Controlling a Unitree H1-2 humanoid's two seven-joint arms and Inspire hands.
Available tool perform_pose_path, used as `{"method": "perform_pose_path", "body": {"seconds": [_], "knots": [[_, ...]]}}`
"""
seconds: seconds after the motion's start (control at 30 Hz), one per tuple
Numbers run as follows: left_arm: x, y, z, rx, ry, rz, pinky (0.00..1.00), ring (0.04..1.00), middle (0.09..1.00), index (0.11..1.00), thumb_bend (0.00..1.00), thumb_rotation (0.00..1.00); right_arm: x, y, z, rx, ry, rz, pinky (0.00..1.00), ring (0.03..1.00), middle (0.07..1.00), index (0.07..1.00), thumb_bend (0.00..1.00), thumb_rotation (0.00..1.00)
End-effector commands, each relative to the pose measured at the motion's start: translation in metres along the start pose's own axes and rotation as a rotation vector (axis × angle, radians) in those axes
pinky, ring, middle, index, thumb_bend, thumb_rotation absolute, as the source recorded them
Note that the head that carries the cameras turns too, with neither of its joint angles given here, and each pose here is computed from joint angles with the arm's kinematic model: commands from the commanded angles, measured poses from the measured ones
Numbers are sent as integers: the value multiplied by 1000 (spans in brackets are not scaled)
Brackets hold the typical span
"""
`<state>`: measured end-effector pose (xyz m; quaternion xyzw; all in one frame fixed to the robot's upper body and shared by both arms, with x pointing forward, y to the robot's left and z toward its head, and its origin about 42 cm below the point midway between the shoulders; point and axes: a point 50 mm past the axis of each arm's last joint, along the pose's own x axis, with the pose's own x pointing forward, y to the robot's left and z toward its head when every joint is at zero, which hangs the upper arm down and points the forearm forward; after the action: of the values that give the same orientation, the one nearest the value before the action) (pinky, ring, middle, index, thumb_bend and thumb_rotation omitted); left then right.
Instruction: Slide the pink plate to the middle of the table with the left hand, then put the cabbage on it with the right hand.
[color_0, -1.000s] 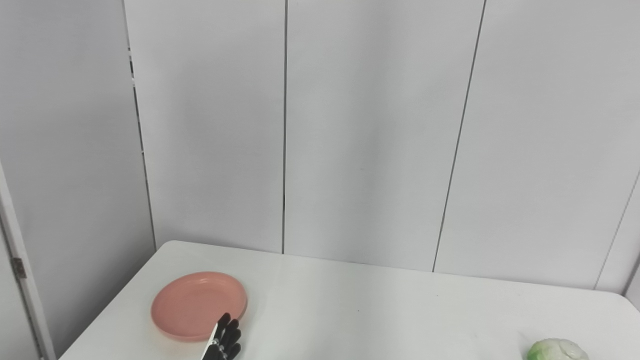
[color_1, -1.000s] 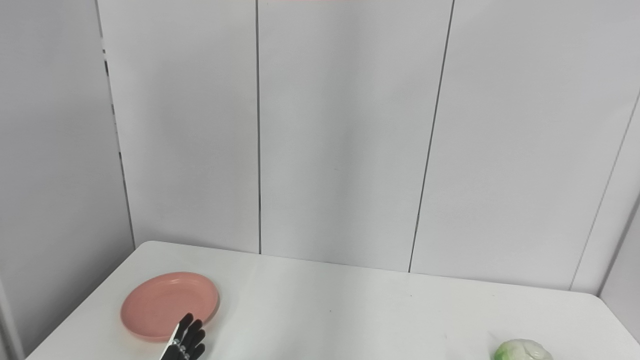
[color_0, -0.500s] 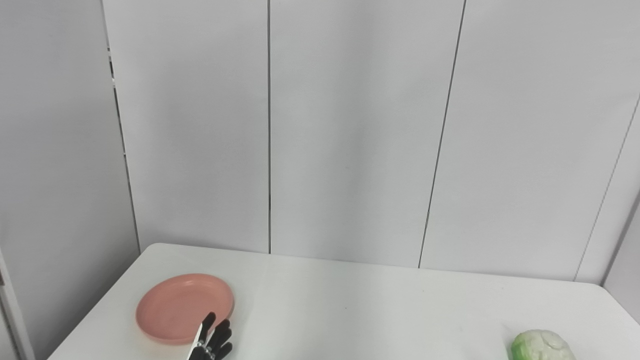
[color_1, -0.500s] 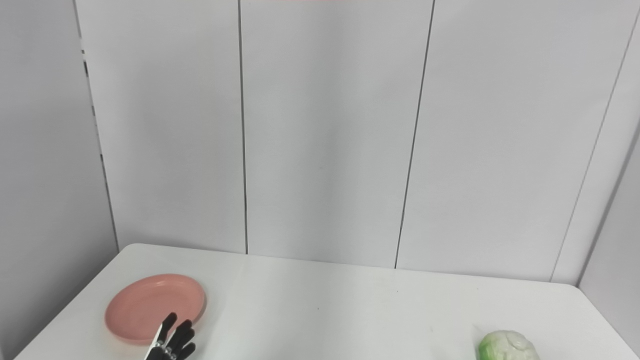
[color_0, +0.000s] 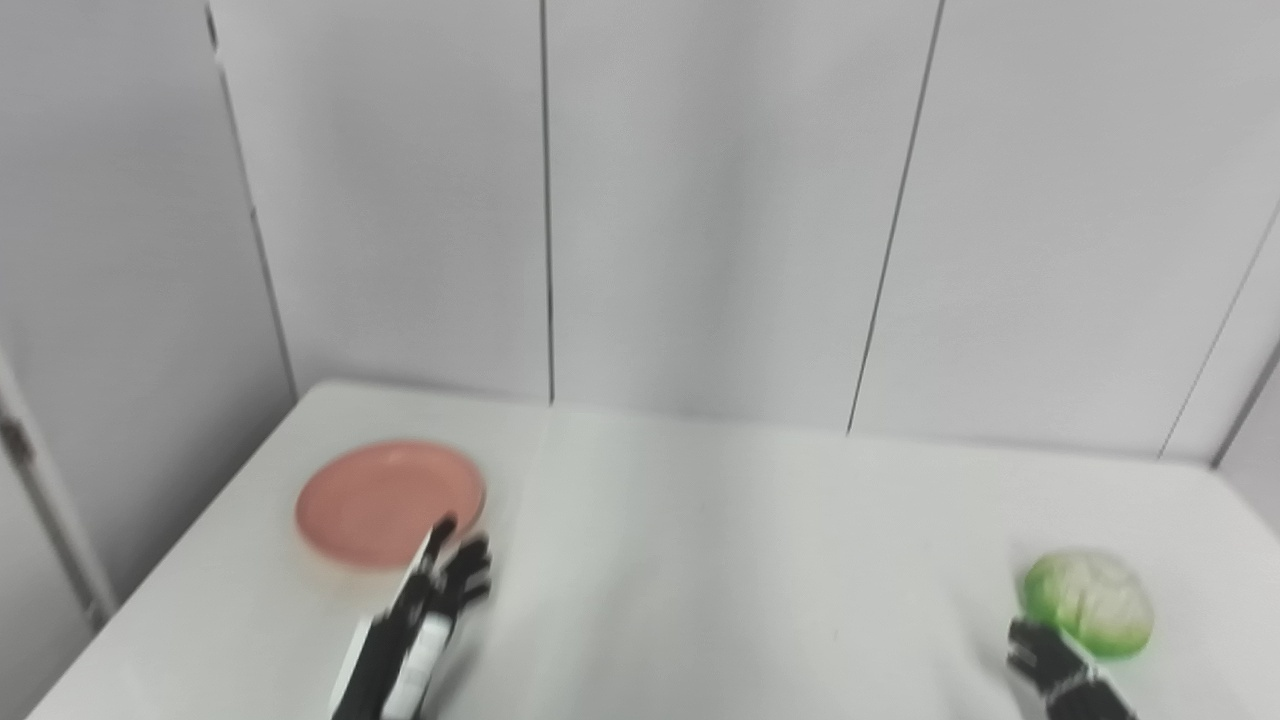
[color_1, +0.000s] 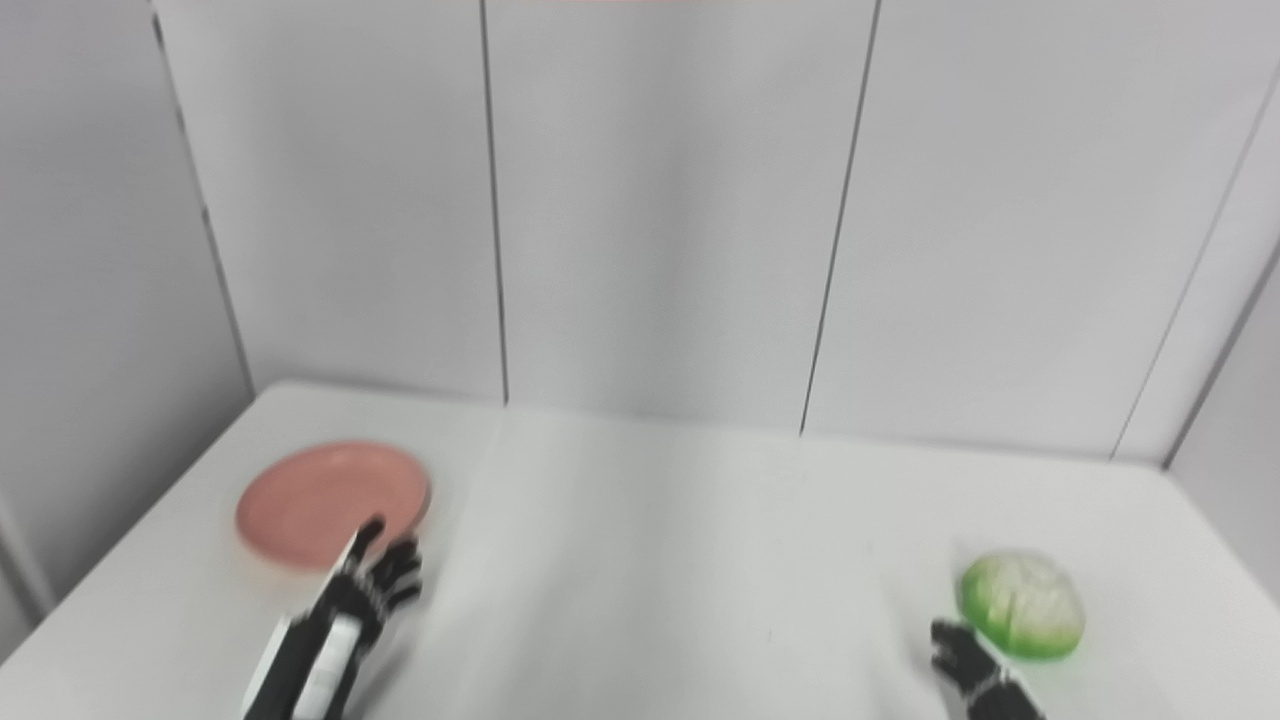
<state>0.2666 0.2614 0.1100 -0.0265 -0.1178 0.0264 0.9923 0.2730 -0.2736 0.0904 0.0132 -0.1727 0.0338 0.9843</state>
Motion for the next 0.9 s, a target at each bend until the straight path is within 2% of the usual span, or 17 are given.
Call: {"method": "perform_pose_path", "body": {"seconds": [0.0, 0.17, 0.33, 0.5, 0.77, 0.87], "knots": [[89, -22, 63, -17, -257, -9, 859, 871, 871, 936, 887, 804, 40, 12, -20, 48, 139, 20, 860, 858, 825, 765, 635, 636], [104, -12, 75, -23, -283, 29, 871, 887, 873, 924, 923, 766, 40, 6, -24, 46, 142, 15, 852, 854, 825, 761, 615, 614], [117, 3, 88, 28, -314, 56, 859, 882, 874, 930, 908, 783, 39, 2, -24, 50, 146, 24, 869, 862, 830, 763, 610, 623], [133, 25, 103, 46, -345, 84, 848, 887, 879, 915, 913, 776, 37, -2, -27, 56, 149, 23, 874, 865, 829, 759, 607, 615], [165, 70, 128, 77, -394, 130, 907, 910, 896, 877, 893, 779, 35, 1, -31, 55, 149, 24, 867, 866, 830, 756, 633, 619], [173, 87, 136, 119, -405, 159, 873, 897, 892, 869, 900, 779, 35, 2, -32, 52, 146, 21, 863, 862, 826, 748, 624, 614]]}}
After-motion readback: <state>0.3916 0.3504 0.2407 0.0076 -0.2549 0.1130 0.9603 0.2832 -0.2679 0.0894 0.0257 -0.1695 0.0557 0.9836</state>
